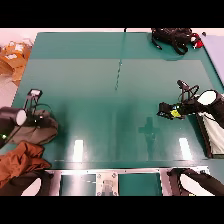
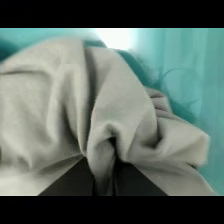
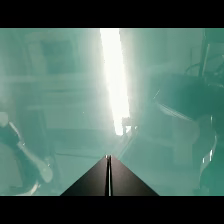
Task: Fold the shirts.
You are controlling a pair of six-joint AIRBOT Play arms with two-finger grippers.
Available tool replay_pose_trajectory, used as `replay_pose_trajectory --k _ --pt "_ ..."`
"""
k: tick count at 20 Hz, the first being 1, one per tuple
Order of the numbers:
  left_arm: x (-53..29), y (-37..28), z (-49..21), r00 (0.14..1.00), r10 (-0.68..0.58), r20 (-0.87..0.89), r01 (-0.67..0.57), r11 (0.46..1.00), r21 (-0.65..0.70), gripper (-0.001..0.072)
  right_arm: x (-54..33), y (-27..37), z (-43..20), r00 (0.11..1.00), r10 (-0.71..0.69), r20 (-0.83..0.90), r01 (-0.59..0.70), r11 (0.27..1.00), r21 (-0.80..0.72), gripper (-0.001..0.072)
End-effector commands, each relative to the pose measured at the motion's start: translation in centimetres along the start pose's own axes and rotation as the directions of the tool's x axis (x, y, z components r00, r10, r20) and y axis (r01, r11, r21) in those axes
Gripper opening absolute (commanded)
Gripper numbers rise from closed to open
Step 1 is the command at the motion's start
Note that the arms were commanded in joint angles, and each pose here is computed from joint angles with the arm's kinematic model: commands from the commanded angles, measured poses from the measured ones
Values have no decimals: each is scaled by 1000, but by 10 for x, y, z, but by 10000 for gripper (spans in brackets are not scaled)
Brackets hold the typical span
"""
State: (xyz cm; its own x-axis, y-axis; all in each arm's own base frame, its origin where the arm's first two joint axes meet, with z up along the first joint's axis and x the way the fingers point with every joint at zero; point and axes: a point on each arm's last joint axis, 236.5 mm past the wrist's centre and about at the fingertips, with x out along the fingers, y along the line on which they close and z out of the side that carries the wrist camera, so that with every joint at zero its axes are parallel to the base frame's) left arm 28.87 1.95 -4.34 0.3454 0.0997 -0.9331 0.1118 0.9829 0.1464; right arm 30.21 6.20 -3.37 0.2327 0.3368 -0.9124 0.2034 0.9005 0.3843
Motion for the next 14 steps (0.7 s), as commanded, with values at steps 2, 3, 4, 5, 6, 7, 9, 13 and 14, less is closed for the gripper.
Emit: replay_pose_trajectory --k 2,3,4,5,6,7,9,13,14 --pt "-96 -74 93 937 -276 213 250 958 143 20 0 0 0 1000 0 0 0 1000 0 15" --pt "-134 -99 120 894 -332 300 278 938 208 20 0 0 0 1000 1 0 -1 1000 0 15" --pt "-166 -123 141 844 -385 373 296 915 274 20 0 0 0 1000 1 0 -1 1000 0 15" --pt "-197 -151 157 783 -445 434 316 886 340 20 0 0 0 1000 1 0 -1 1000 0 15" --pt "-218 -179 167 729 -505 462 342 854 392 20 0 0 0 1000 1 0 -1 1000 0 15" --pt "-232 -207 173 683 -559 470 373 820 434 20 0 0 0 1000 1 0 -1 1000 0 15" --pt "-232 -266 176 617 -653 439 449 751 484 21 0 0 0 1000 1 0 -1 1000 0 15" --pt "-156 -330 157 672 -694 258 546 700 460 39 0 4 -6 1000 15 -25 -15 1000 8 16" --pt "-135 -336 147 699 -687 199 560 699 445 375 -1 3 -4 1000 14 -21 -14 1000 9 87"
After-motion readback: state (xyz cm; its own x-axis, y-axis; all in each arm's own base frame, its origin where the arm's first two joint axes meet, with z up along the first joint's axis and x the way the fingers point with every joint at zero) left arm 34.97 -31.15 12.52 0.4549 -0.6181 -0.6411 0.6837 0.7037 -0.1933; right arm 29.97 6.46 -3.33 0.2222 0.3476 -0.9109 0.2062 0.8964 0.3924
